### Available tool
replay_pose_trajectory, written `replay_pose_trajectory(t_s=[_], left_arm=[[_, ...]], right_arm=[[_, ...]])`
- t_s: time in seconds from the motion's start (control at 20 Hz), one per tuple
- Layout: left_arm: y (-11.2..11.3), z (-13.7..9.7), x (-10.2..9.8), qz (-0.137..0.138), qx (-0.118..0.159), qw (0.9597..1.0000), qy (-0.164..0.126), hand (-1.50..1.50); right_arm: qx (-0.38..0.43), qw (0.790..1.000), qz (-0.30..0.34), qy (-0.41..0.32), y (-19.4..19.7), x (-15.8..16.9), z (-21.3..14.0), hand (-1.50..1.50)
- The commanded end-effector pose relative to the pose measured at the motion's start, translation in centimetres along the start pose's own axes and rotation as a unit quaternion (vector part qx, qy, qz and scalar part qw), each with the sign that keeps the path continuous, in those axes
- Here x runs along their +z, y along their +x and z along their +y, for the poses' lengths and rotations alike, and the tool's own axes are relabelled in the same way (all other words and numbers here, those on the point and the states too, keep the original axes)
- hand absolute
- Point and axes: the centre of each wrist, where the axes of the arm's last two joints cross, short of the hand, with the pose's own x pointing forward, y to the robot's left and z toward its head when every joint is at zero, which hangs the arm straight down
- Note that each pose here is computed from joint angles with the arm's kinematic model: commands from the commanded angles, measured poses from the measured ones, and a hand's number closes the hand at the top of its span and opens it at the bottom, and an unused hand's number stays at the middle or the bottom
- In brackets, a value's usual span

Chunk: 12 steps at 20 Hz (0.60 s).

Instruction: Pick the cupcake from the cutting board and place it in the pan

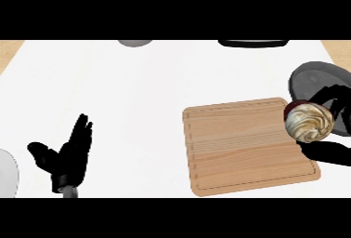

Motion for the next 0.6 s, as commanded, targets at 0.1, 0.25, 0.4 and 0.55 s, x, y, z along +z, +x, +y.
replay_pose_trajectory(t_s=[0.1,0.25,0.4,0.55], left_arm=[[-0.8,-0.1,-1.2,0.03,0.0,0.9995,0.002,0.0],[-2.3,-0.7,0.4,0.034,0.001,0.9993,-0.014,0.0],[-0.5,-1.2,-1.0,0.033,0.0,0.9994,-0.015,0.0],[0.0,0.2,-0.5,0.035,0.004,0.9992,-0.017,0.0]], right_arm=[[0.002,0.999,0.018,-0.044,-5.1,-5.0,-0.8,1.5],[0.027,0.998,0.032,-0.052,-8.2,-7.1,0.6,1.5],[0.027,0.998,0.029,-0.048,-9.9,-9.4,2.1,1.5],[0.042,0.996,0.054,-0.057,-13.8,-10.9,1.8,1.5]])
